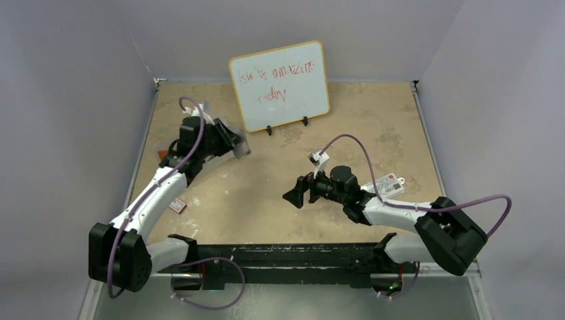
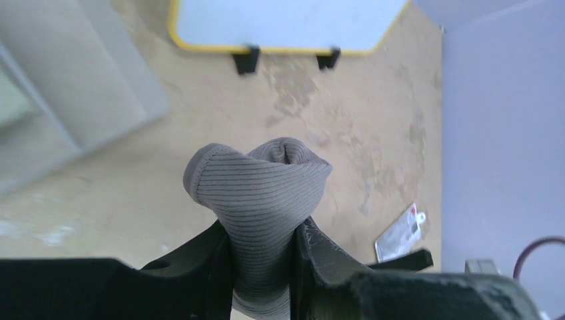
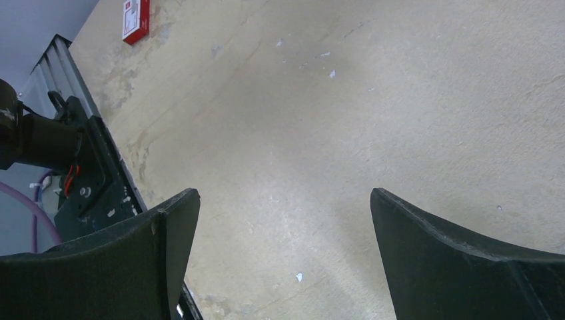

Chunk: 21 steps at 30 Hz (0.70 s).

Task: Roll the underwear
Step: Place the underwear in the storage box.

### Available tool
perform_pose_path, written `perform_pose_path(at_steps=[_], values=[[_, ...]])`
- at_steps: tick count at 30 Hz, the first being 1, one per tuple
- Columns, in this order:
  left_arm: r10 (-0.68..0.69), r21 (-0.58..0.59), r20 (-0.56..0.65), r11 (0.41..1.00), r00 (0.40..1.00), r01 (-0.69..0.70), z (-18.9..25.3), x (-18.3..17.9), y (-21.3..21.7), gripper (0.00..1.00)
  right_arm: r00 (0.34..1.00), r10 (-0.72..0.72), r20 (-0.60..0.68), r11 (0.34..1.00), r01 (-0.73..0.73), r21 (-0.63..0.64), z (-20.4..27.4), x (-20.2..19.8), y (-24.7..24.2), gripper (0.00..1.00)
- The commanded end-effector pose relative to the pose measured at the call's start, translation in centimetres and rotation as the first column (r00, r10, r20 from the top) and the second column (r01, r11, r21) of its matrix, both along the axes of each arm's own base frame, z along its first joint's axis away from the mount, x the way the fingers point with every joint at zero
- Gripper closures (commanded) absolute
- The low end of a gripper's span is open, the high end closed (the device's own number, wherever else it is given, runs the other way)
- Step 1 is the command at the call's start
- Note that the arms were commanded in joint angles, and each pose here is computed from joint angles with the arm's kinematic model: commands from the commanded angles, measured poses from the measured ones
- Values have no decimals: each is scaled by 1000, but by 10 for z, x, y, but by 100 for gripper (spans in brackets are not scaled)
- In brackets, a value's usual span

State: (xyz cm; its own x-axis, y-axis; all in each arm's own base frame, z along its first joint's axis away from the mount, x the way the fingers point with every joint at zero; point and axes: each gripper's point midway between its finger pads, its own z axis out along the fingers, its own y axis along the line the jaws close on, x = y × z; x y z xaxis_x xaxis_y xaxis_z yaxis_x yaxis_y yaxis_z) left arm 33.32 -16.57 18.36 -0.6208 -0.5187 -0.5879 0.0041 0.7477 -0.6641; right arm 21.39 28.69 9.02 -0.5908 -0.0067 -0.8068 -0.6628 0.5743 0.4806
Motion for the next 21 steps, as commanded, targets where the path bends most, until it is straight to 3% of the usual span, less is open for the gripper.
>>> perform_pose_path(at_steps=[1, 5, 10, 21], values=[[33, 52, -16, 998, 999, -32, 9, 16, 42, 100, 999, -51, 6, 998, 51, 34, 8, 5, -4, 1], [72, 69, -40, 995, 997, -69, 9, 42, 62, 100, 999, -41, -28, 999, 40, -16, 4, 1, -7, 1], [112, 85, -64, 991, 992, -107, -3, 78, 78, 100, 999, -36, 4, 999, 36, 10, 13, -5, -12, 1], [114, 132, -135, 987, 984, -96, -49, 139, 85, 100, 995, -78, 56, 996, 80, -46, 23, -8, -33, 1]])
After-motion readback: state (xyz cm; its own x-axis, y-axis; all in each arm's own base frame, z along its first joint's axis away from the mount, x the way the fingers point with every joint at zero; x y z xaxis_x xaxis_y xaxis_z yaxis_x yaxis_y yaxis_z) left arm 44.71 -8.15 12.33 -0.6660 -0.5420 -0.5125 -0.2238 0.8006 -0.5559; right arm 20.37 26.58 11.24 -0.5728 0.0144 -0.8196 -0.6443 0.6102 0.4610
